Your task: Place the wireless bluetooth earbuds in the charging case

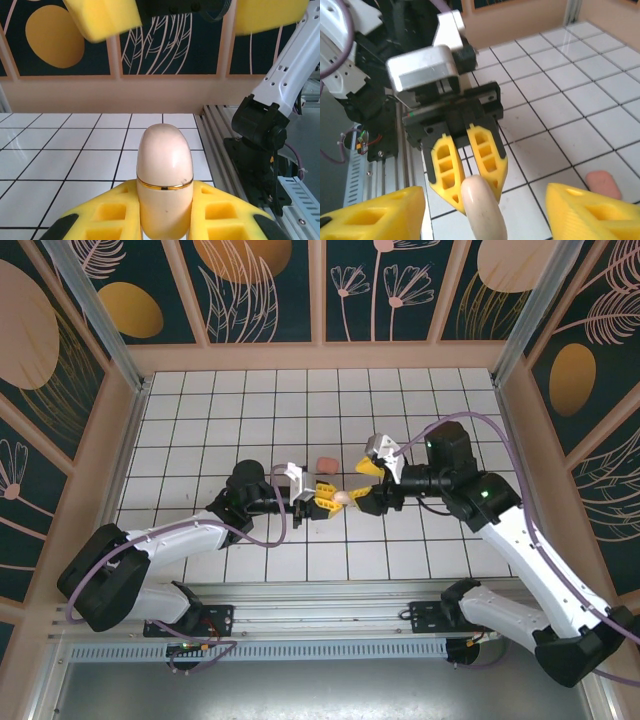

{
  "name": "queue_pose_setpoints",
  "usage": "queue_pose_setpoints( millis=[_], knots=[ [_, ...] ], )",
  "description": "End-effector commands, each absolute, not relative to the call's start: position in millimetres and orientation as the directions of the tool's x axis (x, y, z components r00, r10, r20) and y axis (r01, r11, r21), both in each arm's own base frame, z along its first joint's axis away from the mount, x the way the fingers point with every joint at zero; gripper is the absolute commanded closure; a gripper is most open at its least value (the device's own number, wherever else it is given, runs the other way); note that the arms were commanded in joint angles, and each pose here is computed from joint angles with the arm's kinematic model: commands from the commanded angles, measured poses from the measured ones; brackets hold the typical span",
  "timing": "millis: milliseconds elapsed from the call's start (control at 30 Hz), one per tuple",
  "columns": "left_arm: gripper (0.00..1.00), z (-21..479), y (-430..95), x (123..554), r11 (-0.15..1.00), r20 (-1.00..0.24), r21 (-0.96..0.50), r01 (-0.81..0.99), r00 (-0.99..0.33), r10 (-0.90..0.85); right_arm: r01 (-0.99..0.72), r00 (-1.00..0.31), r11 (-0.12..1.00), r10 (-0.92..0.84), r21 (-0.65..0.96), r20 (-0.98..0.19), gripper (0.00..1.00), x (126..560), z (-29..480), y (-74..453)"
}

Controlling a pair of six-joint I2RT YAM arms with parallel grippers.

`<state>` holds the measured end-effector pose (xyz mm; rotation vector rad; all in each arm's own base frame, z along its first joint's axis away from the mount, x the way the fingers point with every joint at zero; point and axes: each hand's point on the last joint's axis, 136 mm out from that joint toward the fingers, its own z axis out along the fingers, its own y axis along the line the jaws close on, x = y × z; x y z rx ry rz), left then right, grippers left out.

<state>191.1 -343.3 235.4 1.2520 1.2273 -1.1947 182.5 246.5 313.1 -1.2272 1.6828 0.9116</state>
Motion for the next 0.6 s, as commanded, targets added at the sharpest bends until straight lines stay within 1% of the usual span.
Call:
queue_pose_setpoints(
  millis=[0, 33, 133, 233, 367, 433, 567],
  knots=[
    [0.87, 254.2, -344.1, 183.8, -0.047, -0.994, 0.107, 0.993, 0.107, -0.007, -0.956, -0.244, 0.239, -0.335, 0.169, -0.910, 0.28, 184.3, 308.2, 253.2],
    [0.87, 254.8, -343.9, 184.4, -0.044, -0.994, 0.108, 0.993, 0.108, -0.007, -0.946, -0.281, 0.256, -0.336, 0.200, -0.899, 0.27, 191.2, 304.2, 250.5],
    [0.87, 255.1, -345.0, 191.6, -0.010, -0.997, 0.078, 0.997, 0.078, 0.005, -0.922, -0.374, 0.242, -0.361, 0.301, -0.854, 0.26, 195.9, 290.0, 257.5],
    [0.87, 251.5, -346.2, 208.6, 0.078, -1.000, 0.012, 0.997, 0.010, 0.018, -0.900, -0.427, 0.256, -0.354, 0.353, -0.832, 0.26, 204.4, 283.7, 259.5],
    [0.87, 233.6, -347.3, 242.4, 0.246, -0.980, -0.183, 0.952, -0.197, 0.032, -0.852, -0.487, 0.351, -0.257, 0.390, -0.834, 0.26, 229.3, 285.2, 247.0],
    [0.87, 220.4, -349.4, 249.5, 0.278, -0.953, -0.276, 0.920, -0.299, 0.041, -0.811, -0.515, 0.423, -0.192, 0.403, -0.835, 0.26, 245.1, 286.3, 235.3],
    [0.87, 192.4, -357.4, 265.1, 0.331, -0.860, -0.472, 0.817, -0.510, 0.031, -0.696, -0.576, 0.559, -0.057, 0.452, -0.816, 0.26, 272.8, 282.0, 207.3]
  ],
)
